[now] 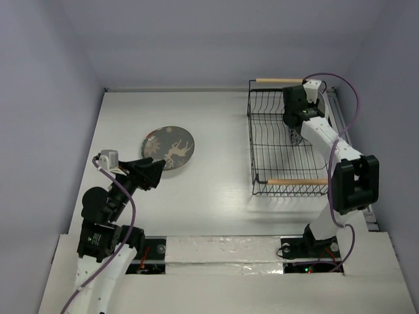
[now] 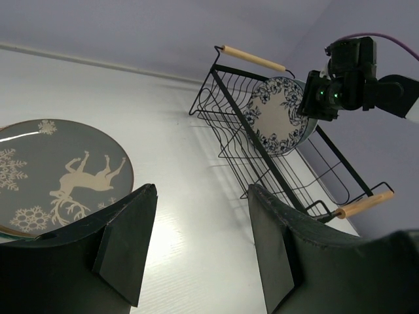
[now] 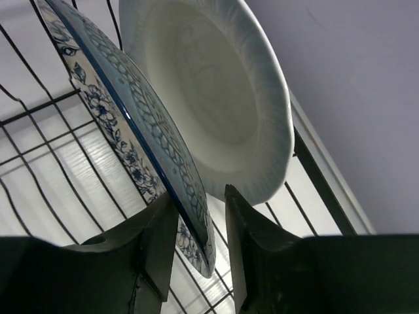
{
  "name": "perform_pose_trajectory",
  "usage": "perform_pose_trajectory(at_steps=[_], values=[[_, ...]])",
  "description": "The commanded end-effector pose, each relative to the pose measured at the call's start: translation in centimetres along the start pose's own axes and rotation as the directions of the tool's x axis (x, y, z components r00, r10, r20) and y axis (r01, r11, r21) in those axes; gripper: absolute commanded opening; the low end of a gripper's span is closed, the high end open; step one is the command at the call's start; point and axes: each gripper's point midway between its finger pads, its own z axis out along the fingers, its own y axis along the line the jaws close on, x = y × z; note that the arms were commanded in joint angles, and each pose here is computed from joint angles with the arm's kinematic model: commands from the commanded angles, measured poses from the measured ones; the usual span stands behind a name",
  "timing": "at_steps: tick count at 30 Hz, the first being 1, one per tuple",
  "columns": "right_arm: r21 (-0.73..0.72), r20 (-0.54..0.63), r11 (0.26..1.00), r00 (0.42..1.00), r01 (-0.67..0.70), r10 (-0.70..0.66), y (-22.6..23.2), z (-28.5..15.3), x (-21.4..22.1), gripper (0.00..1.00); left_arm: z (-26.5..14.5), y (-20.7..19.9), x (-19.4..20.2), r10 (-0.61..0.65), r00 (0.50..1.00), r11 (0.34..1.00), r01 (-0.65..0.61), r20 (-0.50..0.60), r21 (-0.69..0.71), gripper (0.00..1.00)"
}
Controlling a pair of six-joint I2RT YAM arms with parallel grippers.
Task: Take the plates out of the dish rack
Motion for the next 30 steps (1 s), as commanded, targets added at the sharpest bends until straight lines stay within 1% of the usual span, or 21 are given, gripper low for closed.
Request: perform_pose_trajectory(at_steps=[1,3,4,6,7,9,10,13,17,23,27,28,29,30], values=[[0.058,0.027,0.998,1.0,0.006,-0.007,-1.0,0.0,-2.1,0.39,-0.1,-0.9,-1.2,0.015,0.999,0.999,-0.017,0.05,0.035,0.54],[0.059,0.011,0.998,1.0,0.023,-0.024,-0.8,0.2,-1.9,0.35,-0.1,-0.8,-1.3,0.015,0.998,0.999,-0.017,0.054,0.03,0.54],[0.062,0.013,0.998,1.0,0.025,-0.026,-0.8,0.2,-2.0,0.3,-0.1,-0.8,-1.3,0.014,0.998,0.999,-0.016,0.054,0.03,0.54],[0.068,0.019,0.997,0.999,0.038,-0.04,-0.7,0.0,-2.2,0.24,-0.1,-0.8,-1.3,0.014,0.998,0.999,-0.016,0.056,0.03,0.54],[0.076,0.018,0.996,0.999,0.045,-0.047,-0.9,-0.1,-2.3,0.18,-0.1,-0.8,-1.2,0.015,0.999,0.999,-0.016,0.051,0.029,0.54],[0.065,0.031,0.996,0.998,0.056,-0.058,-0.4,-0.9,-2.8,0.13,-0.1,-0.8,-1.3,0.015,0.998,0.999,-0.017,0.053,0.03,0.54],[0.071,0.036,0.996,0.997,0.06,-0.063,-0.6,-1.0,-3.1,0.09,-0.1,-0.8,-1.3,0.015,0.998,0.999,-0.017,0.053,0.03,0.54],[0.08,0.06,0.994,0.996,0.068,-0.073,-0.7,-2.2,-4.1,0.0,-0.1,-0.7,-1.3,0.015,0.998,1.0,-0.016,0.053,0.026,0.54],[0.084,0.09,0.993,0.992,0.082,-0.09,-1.2,-3.6,-5.5,0.0,-0.1,-0.7,-1.2,0.013,0.999,1.0,-0.015,0.052,0.028,0.54],[0.068,0.156,0.997,0.987,0.02,-0.03,-3.4,-6.8,-8.6,0.0,0.0,-0.8,-1.2,0.013,0.999,1.0,-0.014,0.05,0.028,0.54],[-0.062,0.212,0.996,0.975,-0.058,0.07,-4.1,-10.2,-10.8,0.0,0.0,-0.7,-1.2,0.011,0.999,1.0,-0.013,0.049,0.027,0.54],[-0.102,0.236,0.991,0.965,-0.09,0.112,-4.9,-11.7,-11.7,0.0,0.0,-0.7,-1.2,0.012,0.999,1.0,-0.014,0.048,0.025,0.54],[-0.123,0.245,0.986,0.96,-0.108,0.136,-5.2,-12.3,-12.1,0.0,0.0,-0.7,-1.2,0.012,0.999,1.0,-0.014,0.048,0.027,0.54],[-0.175,0.249,0.977,0.955,-0.121,0.162,-4.9,-13.2,-12.4,0.0,0.1,-0.5,-1.3,0.012,0.999,1.0,-0.013,0.051,0.017,0.54]])
